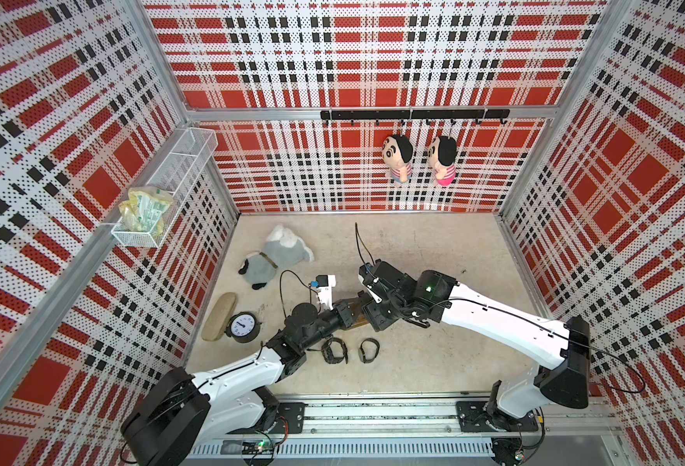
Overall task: Place watch on stand
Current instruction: Pick up the watch at the center of the board.
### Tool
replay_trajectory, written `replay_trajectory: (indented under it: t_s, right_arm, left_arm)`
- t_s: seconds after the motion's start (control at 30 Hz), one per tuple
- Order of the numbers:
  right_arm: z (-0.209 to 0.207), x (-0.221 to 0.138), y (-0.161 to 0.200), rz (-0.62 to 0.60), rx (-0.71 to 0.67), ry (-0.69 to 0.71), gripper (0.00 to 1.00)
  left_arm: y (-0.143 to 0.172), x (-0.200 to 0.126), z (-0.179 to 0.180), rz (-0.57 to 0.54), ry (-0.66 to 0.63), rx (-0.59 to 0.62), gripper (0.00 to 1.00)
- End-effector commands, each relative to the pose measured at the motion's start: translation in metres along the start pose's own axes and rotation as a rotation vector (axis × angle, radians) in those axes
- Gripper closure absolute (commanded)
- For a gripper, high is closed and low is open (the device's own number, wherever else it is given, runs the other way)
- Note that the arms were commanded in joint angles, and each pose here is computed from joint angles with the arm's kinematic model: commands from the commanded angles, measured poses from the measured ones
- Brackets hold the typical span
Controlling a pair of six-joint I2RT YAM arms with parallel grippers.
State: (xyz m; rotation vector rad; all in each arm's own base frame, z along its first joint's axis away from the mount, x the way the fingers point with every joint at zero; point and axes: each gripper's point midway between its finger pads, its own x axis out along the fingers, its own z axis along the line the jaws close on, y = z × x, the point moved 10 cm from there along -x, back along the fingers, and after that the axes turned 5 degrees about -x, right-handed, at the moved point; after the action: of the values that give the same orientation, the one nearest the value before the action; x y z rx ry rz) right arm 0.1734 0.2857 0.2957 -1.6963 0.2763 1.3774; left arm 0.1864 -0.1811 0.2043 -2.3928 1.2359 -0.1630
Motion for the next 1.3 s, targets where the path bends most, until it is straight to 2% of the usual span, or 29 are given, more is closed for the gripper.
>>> replay_trajectory:
  t_s: [0.0, 1.17, 1.2, 1.27]
  right_arm:
    - [0.004, 0.001, 0.001, 0.016, -0.003, -0.002, 0.39]
    - [0.0, -0.007, -0.002, -0.013, 0.004, 0.045, 0.57]
    - [-0.001, -0.007, -0.002, -0.018, 0.006, 0.05, 0.58]
    - [-0.002, -0.008, -0.002, -0.022, 0.008, 0.056, 0.59]
  left_arm:
    - [-0.002, 0.0, -0.008, -0.013, 0.026, 0.027, 1.0]
    - [0.0, 0.003, -0.007, -0.007, 0.01, 0.037, 1.0]
    - [0.0, 0.003, -0.007, -0.008, 0.007, 0.038, 1.0]
    - [0.0, 0.003, -0.007, -0.009, 0.005, 0.039, 0.87]
